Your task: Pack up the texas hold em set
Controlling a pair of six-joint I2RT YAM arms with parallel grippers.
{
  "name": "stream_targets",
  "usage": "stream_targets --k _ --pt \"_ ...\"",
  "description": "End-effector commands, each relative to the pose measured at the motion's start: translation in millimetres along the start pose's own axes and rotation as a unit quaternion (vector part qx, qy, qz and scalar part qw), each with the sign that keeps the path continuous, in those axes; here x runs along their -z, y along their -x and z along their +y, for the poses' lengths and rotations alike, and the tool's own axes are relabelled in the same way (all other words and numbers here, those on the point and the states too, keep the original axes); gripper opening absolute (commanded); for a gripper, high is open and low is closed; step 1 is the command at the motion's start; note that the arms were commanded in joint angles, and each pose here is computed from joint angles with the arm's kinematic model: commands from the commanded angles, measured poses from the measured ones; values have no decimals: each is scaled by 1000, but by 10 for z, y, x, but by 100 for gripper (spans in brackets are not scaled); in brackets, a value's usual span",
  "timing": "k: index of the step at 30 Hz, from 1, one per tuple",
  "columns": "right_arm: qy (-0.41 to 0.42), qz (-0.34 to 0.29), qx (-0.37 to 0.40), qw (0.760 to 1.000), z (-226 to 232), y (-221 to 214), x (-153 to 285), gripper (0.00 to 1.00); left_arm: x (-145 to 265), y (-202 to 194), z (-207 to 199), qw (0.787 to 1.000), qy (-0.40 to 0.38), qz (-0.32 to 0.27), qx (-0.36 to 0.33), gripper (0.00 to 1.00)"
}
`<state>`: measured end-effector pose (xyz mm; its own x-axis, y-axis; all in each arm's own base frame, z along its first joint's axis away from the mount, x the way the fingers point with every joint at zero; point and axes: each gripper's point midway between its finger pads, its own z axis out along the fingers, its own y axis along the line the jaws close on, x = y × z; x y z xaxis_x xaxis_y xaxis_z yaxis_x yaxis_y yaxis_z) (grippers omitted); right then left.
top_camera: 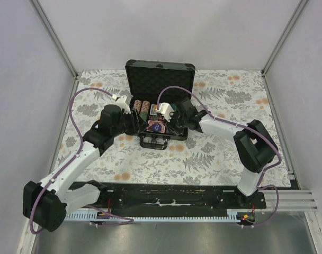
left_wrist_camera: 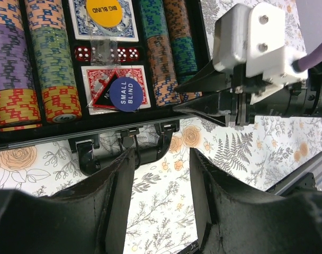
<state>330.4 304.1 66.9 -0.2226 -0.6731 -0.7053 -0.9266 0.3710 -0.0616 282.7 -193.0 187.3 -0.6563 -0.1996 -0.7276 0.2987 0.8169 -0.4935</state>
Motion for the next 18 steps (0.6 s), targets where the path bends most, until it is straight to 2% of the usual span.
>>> stream_targets --k 1,5,8,10,12,15,18 --pt "-67 -45 -19 997 -253 338 249 40 60 120 16 999 4 -27 -23 52" --pt "-99 -88 -48 990 -328 684 589 52 109 170 40 999 14 -41 -21 52" --pt "-134 -98 -74 983 -427 900 865 66 150 220 58 998 23 -51 -21 52" --pt "-166 -98 -90 977 -544 1033 1057 79 183 251 74 998 30 -58 -20 53" --pt "-203 -97 -119 967 -706 1120 1211 98 230 305 76 997 37 -67 -19 54" --pt "-257 -106 -160 947 -1001 1251 1511 98 331 412 78 995 48 -85 -21 56" --pt "-305 -143 -200 920 -1343 1390 1851 98 453 523 78 992 62 -102 -26 57"
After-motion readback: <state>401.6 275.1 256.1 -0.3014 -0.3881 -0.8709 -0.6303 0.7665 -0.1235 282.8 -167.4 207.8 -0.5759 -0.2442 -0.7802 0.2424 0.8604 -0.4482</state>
